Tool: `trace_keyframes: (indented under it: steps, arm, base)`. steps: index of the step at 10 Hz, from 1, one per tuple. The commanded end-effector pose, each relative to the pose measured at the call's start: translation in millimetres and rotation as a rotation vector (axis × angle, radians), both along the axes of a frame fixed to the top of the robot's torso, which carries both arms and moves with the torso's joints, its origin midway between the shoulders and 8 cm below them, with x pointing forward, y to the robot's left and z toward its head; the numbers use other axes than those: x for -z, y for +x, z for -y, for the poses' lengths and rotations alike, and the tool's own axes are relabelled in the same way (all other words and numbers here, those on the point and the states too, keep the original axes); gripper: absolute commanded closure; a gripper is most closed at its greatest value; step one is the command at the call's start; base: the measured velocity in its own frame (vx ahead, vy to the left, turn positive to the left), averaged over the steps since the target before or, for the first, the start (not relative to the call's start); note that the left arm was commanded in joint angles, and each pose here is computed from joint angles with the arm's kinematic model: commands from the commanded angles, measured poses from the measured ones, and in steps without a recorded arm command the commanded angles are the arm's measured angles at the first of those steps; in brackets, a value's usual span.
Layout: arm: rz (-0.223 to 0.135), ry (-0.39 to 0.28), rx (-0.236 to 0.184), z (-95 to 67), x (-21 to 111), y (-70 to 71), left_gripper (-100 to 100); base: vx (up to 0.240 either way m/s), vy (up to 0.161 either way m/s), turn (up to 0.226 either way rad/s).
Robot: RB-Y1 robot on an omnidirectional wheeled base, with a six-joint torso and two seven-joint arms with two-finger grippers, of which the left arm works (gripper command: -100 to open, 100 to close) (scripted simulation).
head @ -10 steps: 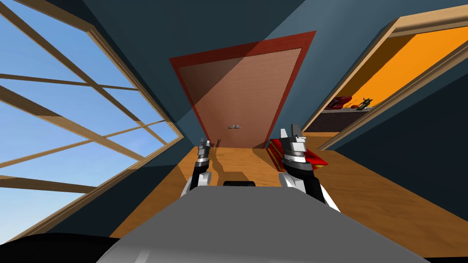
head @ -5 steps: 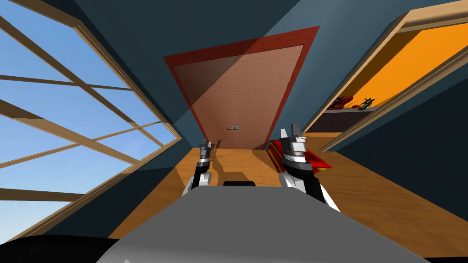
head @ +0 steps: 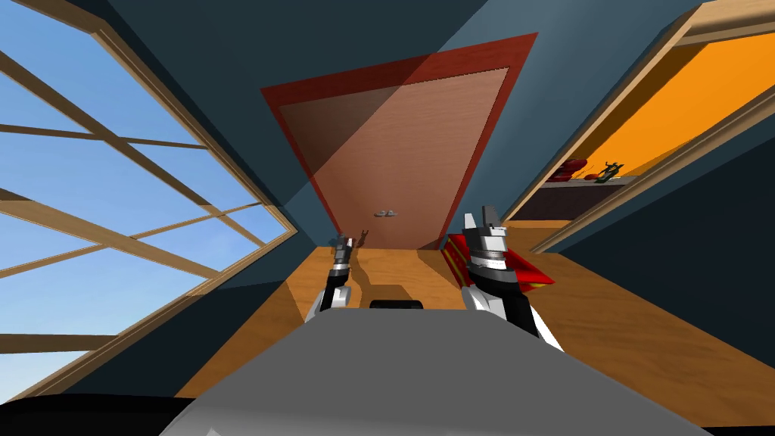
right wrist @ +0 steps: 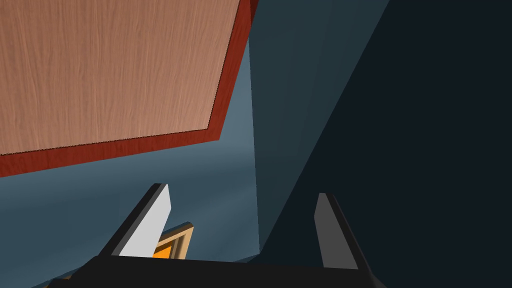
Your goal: Pull the door open
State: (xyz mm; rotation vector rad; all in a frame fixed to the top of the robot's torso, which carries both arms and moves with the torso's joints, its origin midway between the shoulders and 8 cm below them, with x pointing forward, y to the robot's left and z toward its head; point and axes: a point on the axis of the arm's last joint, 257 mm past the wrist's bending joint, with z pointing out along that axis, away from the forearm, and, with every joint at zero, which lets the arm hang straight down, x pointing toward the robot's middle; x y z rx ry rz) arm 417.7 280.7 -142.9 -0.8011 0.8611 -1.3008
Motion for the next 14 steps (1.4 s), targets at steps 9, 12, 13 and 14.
trace_keyframes:
  steps: [9,12,13,14]
  arm:
    - [-0.108,-0.019,0.045,-6.3,64.0,17.2,-100]
    - [-0.143,-0.025,0.056,-9.6,83.6,21.0,-100]
    - [-0.154,-0.027,0.059,-10.8,90.0,22.1,-100]
    - [-0.166,-0.029,0.062,-12.1,96.3,23.0,-100]
  base:
    - [0.1,-0.037,-0.008]
    - [0.103,-0.043,-0.007]
    - [0.122,-0.04,-0.009]
    - [0.108,-0.033,-0.007]
